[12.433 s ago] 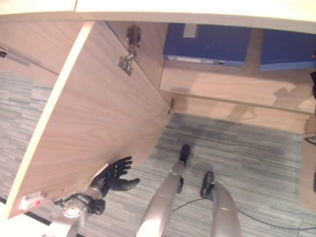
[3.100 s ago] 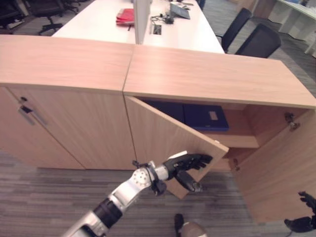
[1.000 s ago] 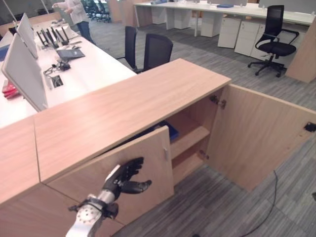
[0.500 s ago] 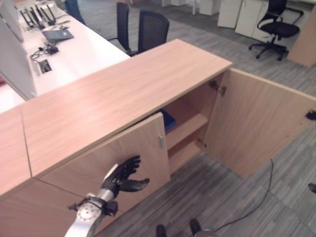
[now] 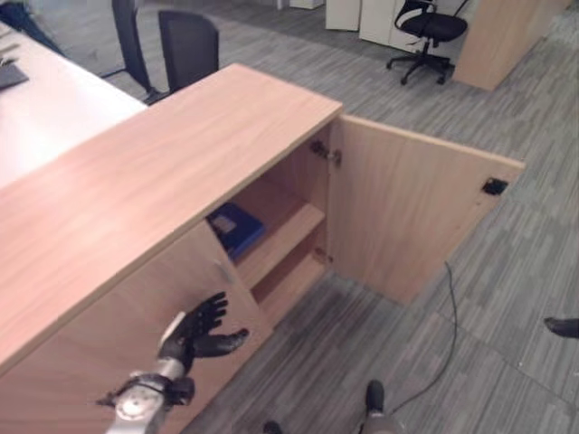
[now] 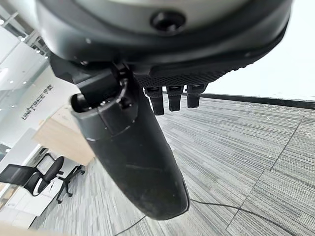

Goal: Put the empty folder in the office cabinet

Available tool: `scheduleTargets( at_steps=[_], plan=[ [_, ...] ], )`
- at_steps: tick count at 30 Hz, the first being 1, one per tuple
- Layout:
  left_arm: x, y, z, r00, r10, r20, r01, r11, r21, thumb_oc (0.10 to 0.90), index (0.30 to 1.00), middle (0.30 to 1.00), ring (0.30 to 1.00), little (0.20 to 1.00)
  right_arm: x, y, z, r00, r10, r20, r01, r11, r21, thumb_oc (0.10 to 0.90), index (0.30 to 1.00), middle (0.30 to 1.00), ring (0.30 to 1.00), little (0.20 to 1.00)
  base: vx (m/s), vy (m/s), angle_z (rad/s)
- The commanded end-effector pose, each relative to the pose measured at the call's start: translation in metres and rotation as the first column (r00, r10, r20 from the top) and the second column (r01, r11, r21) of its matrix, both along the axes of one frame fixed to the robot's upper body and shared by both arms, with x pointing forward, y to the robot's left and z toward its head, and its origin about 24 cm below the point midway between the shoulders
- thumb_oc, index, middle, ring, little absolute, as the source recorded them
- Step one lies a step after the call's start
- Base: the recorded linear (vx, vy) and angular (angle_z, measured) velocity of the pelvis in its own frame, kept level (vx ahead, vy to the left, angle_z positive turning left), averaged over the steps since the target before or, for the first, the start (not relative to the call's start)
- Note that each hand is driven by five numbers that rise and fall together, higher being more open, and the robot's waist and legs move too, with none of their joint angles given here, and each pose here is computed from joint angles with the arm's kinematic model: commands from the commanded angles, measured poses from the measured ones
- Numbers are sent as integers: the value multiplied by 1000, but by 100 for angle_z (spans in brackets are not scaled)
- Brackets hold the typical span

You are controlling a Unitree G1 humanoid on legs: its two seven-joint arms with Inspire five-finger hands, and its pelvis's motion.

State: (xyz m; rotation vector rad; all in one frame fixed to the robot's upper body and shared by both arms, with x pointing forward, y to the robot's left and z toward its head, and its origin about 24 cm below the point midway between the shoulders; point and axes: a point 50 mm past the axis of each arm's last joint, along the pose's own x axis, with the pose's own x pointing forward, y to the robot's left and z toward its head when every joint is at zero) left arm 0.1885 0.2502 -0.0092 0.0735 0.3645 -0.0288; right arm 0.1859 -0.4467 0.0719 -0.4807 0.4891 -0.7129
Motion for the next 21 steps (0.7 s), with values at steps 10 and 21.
scheduleTargets(
  at_steps=[10,21],
  plan=[
    [37,-9,60,950,-192,246,174,980,91,800,900,900,900,900,33,-21,130,957,87,276,-4,958,-288,800,900,900,900,900,106,-210,8],
    [40,-12,61,940,-246,235,227,968,105,800,900,900,900,900,66,-11,193,941,196,275,-73,914,-399,800,900,900,900,900,56,-115,11]
  ],
)
